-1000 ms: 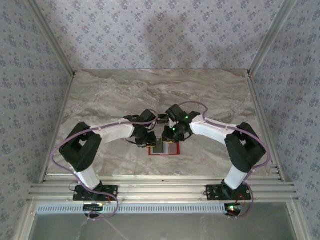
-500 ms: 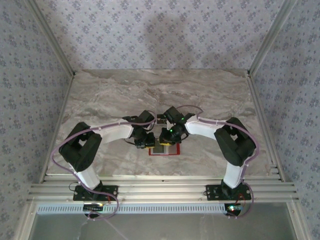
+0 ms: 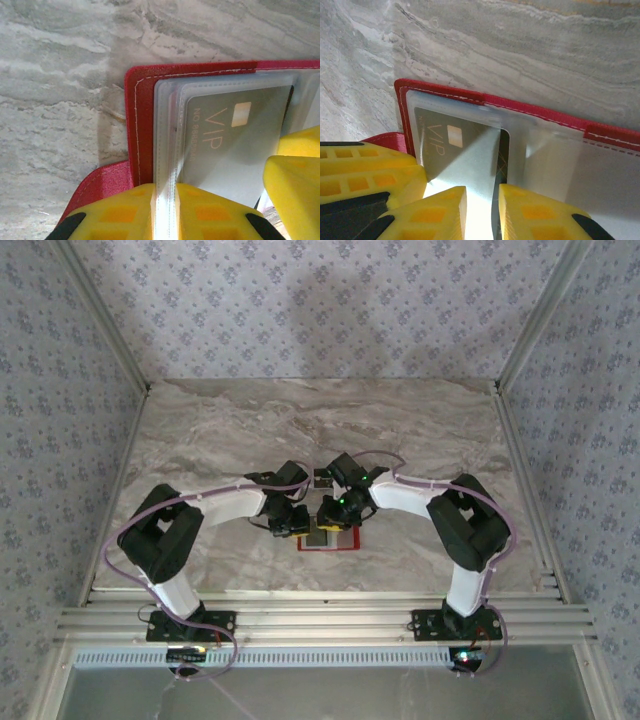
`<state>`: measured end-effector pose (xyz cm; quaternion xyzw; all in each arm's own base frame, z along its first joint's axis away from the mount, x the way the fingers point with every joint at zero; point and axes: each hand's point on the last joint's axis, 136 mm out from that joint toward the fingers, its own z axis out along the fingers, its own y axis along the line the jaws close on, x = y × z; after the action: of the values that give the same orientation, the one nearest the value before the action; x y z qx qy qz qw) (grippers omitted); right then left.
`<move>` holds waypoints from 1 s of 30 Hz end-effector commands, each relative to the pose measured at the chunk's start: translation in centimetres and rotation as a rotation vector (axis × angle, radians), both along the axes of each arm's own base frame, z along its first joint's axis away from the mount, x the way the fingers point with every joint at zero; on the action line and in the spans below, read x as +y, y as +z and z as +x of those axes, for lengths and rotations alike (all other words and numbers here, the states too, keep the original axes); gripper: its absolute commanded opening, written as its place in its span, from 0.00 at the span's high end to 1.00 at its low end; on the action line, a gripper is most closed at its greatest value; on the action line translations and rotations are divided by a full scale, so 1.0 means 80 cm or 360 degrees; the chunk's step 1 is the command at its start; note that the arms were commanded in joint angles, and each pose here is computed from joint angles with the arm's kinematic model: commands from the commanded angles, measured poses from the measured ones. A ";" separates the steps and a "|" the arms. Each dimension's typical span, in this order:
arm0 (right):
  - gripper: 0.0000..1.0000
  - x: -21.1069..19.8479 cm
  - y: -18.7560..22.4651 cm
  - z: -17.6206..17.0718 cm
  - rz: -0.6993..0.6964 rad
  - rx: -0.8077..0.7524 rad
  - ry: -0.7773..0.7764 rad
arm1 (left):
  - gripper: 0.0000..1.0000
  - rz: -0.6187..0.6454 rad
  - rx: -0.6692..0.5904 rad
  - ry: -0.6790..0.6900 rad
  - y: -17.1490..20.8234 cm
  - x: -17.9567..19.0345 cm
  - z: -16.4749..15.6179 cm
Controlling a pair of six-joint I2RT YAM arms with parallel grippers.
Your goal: Take the credit cards out of the card holder
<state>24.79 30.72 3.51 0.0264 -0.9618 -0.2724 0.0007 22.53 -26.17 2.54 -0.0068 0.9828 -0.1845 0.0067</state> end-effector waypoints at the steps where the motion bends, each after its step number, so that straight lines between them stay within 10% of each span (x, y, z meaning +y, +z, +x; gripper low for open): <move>1: 0.74 0.006 -0.007 -0.008 0.0034 0.0052 0.0001 | 0.82 0.0047 0.0040 0.0005 -0.009 0.010 -0.008; 30: 0.73 -0.020 0.005 -0.003 -0.0165 -0.0077 0.0036 | 0.77 0.0021 0.0011 0.0022 0.005 0.009 -0.006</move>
<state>24.62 29.96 3.14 0.0393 -0.9706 -0.2373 -0.0120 22.50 -26.04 2.59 -0.0080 0.9828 -0.1843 0.0072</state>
